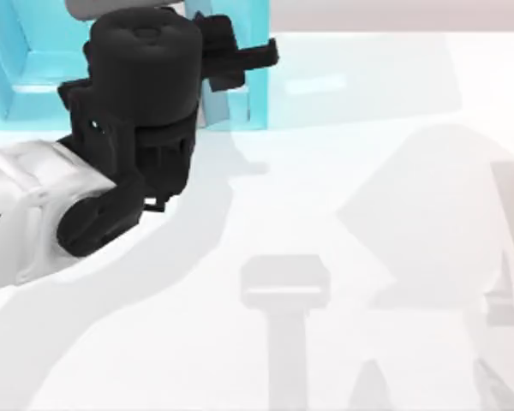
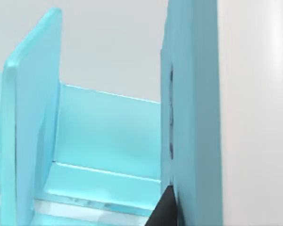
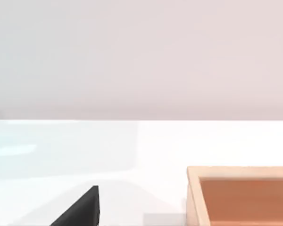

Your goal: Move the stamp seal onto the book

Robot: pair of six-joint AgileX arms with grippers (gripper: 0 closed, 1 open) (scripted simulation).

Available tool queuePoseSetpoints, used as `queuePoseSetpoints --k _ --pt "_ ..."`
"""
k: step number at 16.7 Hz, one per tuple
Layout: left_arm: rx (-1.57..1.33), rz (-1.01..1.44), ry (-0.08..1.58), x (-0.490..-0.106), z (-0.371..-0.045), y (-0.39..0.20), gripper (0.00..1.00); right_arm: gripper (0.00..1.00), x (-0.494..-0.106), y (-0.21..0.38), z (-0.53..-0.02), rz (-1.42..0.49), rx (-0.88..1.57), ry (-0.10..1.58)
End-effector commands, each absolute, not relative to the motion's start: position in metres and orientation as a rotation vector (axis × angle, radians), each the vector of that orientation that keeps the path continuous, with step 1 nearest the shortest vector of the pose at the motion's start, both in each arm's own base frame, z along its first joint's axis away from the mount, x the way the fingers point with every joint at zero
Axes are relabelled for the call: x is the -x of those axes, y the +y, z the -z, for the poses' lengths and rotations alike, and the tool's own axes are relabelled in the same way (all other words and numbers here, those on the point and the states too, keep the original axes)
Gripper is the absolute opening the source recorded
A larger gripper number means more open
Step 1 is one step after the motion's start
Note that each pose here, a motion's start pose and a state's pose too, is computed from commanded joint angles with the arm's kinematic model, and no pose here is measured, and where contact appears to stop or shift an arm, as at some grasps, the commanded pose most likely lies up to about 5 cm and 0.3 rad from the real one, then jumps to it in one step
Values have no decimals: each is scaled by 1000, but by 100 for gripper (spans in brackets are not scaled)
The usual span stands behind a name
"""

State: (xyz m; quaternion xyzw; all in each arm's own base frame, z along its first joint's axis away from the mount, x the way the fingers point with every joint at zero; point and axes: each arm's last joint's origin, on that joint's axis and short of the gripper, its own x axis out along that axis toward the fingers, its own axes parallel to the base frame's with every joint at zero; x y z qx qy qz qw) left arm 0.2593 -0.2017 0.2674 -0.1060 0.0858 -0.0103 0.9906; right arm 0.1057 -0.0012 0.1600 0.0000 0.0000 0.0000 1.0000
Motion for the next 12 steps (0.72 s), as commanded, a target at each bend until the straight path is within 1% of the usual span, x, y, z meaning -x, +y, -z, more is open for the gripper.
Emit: queuePoseSetpoints --k 6,12 --pt "671 -98 250 -259 -229 -280 0 100 -106 -1 -160 0 0 0" --pt "1146 -229 223 -232 -178 -353 0 100 -106 -1 -160 0 0 0"
